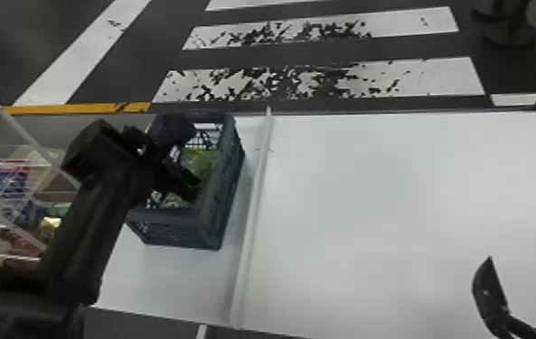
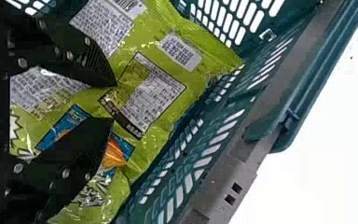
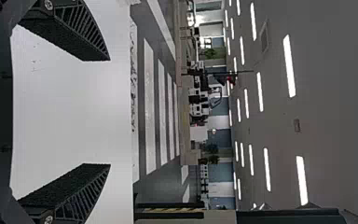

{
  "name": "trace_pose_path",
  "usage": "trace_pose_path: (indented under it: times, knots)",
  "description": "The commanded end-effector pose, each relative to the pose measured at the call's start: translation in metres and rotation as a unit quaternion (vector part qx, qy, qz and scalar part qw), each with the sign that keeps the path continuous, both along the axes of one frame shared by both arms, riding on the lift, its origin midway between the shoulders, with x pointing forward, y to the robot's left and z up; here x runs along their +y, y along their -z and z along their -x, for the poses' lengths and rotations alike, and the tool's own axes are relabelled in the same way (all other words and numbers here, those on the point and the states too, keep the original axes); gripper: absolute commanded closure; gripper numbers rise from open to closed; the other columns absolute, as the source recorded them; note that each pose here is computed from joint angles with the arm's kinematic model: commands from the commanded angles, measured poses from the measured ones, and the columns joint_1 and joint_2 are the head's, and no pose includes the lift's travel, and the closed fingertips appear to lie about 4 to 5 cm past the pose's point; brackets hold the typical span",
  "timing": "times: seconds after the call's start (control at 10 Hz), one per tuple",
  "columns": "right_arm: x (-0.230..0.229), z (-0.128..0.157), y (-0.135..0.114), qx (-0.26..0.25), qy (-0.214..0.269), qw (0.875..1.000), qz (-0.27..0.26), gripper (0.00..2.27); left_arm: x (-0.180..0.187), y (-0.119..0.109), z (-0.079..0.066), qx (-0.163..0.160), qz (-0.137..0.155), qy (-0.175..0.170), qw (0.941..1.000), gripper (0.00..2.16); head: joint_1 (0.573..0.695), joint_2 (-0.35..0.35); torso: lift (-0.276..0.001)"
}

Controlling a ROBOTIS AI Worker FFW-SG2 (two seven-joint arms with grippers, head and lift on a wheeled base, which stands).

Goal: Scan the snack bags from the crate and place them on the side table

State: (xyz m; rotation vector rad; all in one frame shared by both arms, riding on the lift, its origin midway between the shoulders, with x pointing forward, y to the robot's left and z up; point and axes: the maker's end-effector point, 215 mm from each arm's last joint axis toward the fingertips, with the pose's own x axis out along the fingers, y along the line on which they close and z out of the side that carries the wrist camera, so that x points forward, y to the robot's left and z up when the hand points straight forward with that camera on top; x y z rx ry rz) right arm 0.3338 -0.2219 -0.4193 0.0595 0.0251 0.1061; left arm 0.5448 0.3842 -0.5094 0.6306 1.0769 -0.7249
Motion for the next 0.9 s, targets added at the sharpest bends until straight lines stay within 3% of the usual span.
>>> trace_pose_path:
  times: [0.0, 0.3, 0.8]
  knots:
    - [0.0, 0.0, 0.0, 0.0, 0.0, 1.0, 0.0, 0.06, 0.001, -0.006, -0.006, -0.012, 0.005, -0.007, 0.9999, 2.12, 0.695, 0.205, -0.094]
    - [-0.001, 0.001, 0.001, 0.001, 0.001, 1.0, 0.0, 0.06, 0.004, -0.022, -0.001, -0.013, 0.032, -0.007, 0.9994, 2.14, 0.695, 0.205, -0.094]
    - [0.0, 0.001, 0.0, 0.0, 0.001, 1.0, -0.001, 0.06, 0.028, -0.1, -0.006, -0.074, 0.114, -0.034, 0.9901, 2.14, 0.695, 0.22, -0.094]
